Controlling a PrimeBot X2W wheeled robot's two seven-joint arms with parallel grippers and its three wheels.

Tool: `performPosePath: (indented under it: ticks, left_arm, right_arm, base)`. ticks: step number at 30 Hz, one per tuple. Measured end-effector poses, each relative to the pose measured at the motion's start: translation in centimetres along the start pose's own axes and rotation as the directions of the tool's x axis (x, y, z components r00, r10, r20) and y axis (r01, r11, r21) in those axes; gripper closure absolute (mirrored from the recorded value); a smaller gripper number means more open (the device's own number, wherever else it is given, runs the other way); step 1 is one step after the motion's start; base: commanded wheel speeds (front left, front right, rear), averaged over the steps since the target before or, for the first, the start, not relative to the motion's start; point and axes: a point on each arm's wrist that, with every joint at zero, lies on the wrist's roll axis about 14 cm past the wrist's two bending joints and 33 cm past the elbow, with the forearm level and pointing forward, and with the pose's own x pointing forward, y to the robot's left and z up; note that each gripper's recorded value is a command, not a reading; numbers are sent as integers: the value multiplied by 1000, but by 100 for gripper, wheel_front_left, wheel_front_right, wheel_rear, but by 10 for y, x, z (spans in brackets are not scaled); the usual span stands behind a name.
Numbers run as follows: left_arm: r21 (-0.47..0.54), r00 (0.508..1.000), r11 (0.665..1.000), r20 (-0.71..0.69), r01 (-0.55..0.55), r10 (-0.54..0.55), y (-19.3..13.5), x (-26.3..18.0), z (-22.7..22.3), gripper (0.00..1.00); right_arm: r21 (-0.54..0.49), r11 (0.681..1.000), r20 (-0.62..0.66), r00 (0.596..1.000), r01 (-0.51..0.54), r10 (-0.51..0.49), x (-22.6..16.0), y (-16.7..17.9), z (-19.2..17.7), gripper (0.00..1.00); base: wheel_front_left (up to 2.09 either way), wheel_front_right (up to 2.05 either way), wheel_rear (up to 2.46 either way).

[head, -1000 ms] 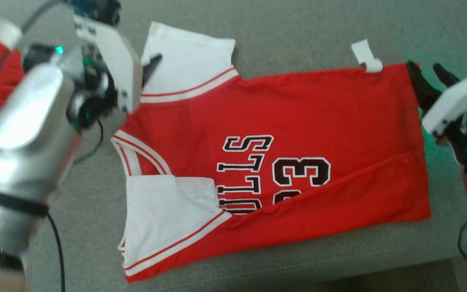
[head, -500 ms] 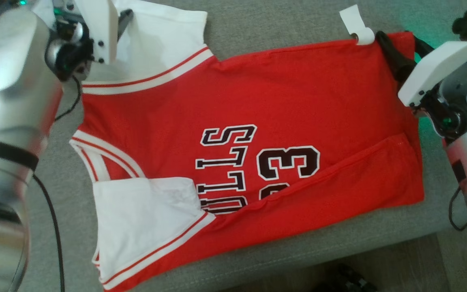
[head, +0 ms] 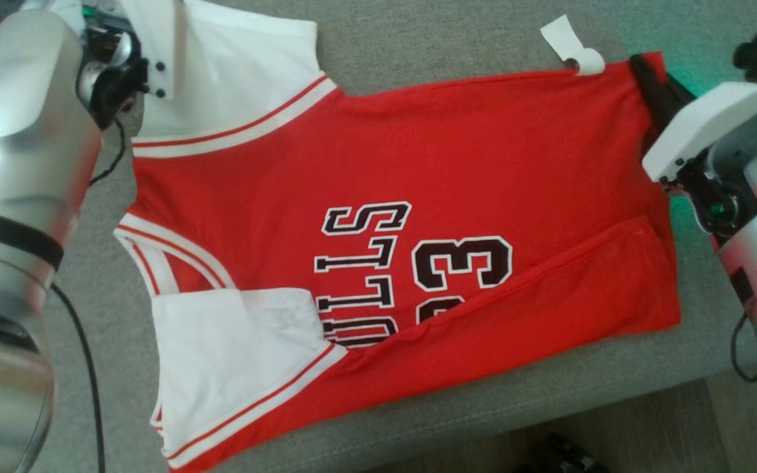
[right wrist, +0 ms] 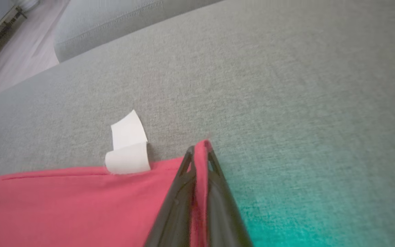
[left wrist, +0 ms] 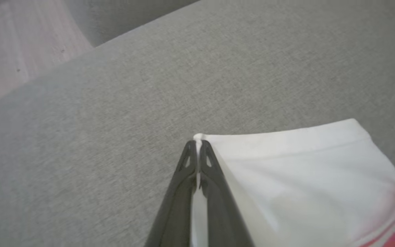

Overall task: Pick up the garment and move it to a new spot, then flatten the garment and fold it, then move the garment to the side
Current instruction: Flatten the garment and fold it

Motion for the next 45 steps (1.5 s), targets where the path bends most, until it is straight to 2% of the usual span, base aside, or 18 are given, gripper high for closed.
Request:
performPosePath:
  ticks: [5,10,17,22,26,30,37,45]
  left_arm:
    - [-4,998,999,25,-51,51,14,-8,-1,100]
    - [-7,995,997,65,-78,79,22,-20,6,100]
    - [-36,987,997,146,-65,70,14,-53,32,100]
    - [-39,988,999,152,6,0,-9,-78,28,100]
    - [-60,993,997,114,42,-35,-10,-101,8,100]
    - [-27,997,998,43,63,-61,-8,-127,-17,100]
    - [-33,990,992,-64,122,-123,-21,-149,-53,100]
    - [-91,945,972,-229,218,-233,-54,-172,-105,100]
  right_arm:
    - [9,1000,82,996,24,-24,-2,-6,10,100]
    - [-5,1000,164,986,11,-10,-3,3,33,100]
    - [-27,999,209,977,-31,36,-19,21,48,100]
    - [-53,998,208,977,-35,45,-38,19,41,100]
    - [-69,997,189,981,-36,48,-49,18,28,100]
    - [-92,994,189,979,-61,77,-53,29,30,100]
    - [-134,989,173,981,-69,92,-57,32,30,100]
    - [-204,977,93,992,-63,83,-63,25,17,100]
  base:
    - [0,0,0]
    - [0,0,0]
    - [0,0,0]
    - [0,0,0]
    - [0,0,0]
    - [0,0,0]
    - [0,0,0]
    - [0,0,0]
